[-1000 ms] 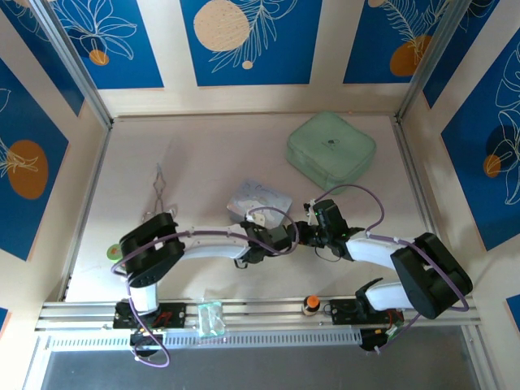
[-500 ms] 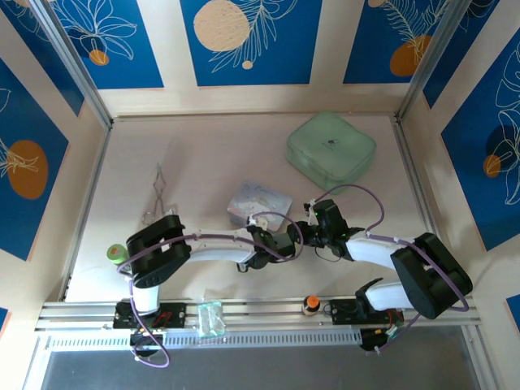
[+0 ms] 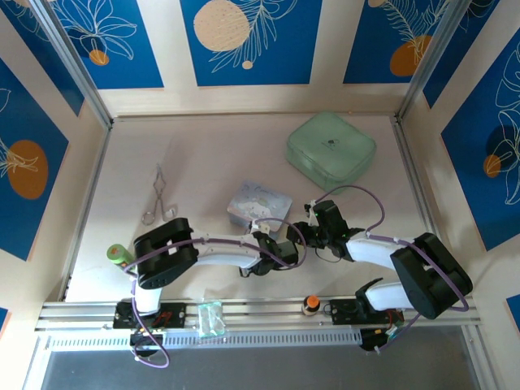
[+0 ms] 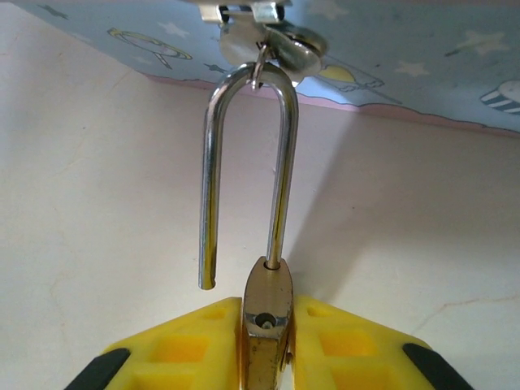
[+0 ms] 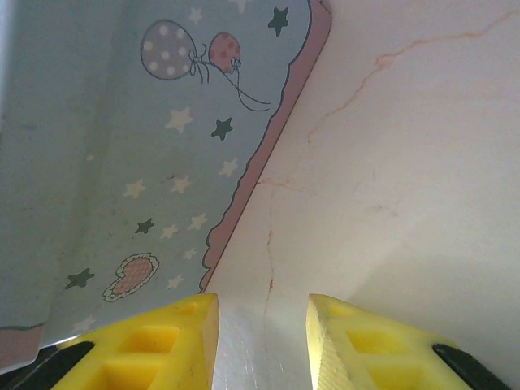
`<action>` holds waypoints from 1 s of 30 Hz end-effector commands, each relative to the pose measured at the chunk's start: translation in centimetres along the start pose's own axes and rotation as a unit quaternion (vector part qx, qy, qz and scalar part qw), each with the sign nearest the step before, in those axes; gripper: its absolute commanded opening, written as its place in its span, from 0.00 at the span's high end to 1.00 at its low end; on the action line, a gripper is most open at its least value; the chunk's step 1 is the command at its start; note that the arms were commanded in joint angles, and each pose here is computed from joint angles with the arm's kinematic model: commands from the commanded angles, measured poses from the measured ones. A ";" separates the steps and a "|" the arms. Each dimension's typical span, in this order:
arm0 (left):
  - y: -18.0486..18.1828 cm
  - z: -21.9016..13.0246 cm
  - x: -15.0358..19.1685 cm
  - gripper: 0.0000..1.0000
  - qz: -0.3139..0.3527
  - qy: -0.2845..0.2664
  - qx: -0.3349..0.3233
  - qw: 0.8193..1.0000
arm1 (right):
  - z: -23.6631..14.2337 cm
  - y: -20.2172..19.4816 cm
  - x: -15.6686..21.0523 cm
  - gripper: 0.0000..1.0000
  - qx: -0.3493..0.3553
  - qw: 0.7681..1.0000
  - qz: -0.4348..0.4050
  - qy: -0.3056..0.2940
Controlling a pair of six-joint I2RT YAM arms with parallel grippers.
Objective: Unlock the padlock with the key
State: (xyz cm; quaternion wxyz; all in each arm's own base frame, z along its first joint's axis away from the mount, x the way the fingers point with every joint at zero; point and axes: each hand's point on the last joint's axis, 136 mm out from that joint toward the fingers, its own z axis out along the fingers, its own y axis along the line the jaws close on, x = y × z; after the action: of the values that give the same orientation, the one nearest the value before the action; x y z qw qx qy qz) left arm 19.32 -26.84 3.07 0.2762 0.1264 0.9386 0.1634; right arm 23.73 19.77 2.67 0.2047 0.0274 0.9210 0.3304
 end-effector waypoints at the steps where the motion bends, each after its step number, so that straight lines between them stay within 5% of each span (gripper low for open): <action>1: 0.8 -0.7 0.1 0.78 0.013 -0.011 -0.024 1.000 | 0.1 -0.5 0.3 0.66 0.004 1.000 0.007 -0.002; 5: -0.1 -1.3 0.2 0.70 0.018 -0.017 -0.005 1.000 | 0.2 -0.5 0.3 0.66 0.004 1.000 0.009 -0.003; 15: -0.9 -2.4 0.2 0.69 -0.003 -0.017 0.041 0.999 | 0.0 -0.4 0.3 0.66 -0.001 1.000 0.011 -0.008; 17: -0.8 -3.2 -0.2 0.65 -0.014 -0.022 0.061 0.998 | -0.4 -0.2 0.3 0.59 -0.004 1.000 0.008 -0.018; 20: -0.4 -4.5 -1.4 0.35 -0.037 -0.036 0.104 0.993 | -1.5 0.2 0.1 0.32 -0.006 0.999 0.012 -0.035; 23: 0.7 -6.0 -3.3 0.05 -0.069 -0.058 0.149 0.985 | -3.0 1.3 -0.2 0.27 -0.010 0.999 -0.005 -0.050; 30: 4.1 -7.1 -7.7 0.00 -0.142 -0.077 0.248 0.955 | -6.2 4.4 0.7 0.31 -0.038 0.996 -0.042 -0.071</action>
State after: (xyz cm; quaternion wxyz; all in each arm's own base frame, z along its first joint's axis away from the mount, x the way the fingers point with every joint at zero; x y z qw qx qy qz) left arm 21.19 -27.37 13.43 0.3332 0.0626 0.9370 -0.0844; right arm 21.41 19.99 9.56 0.2923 0.0038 0.8821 0.3694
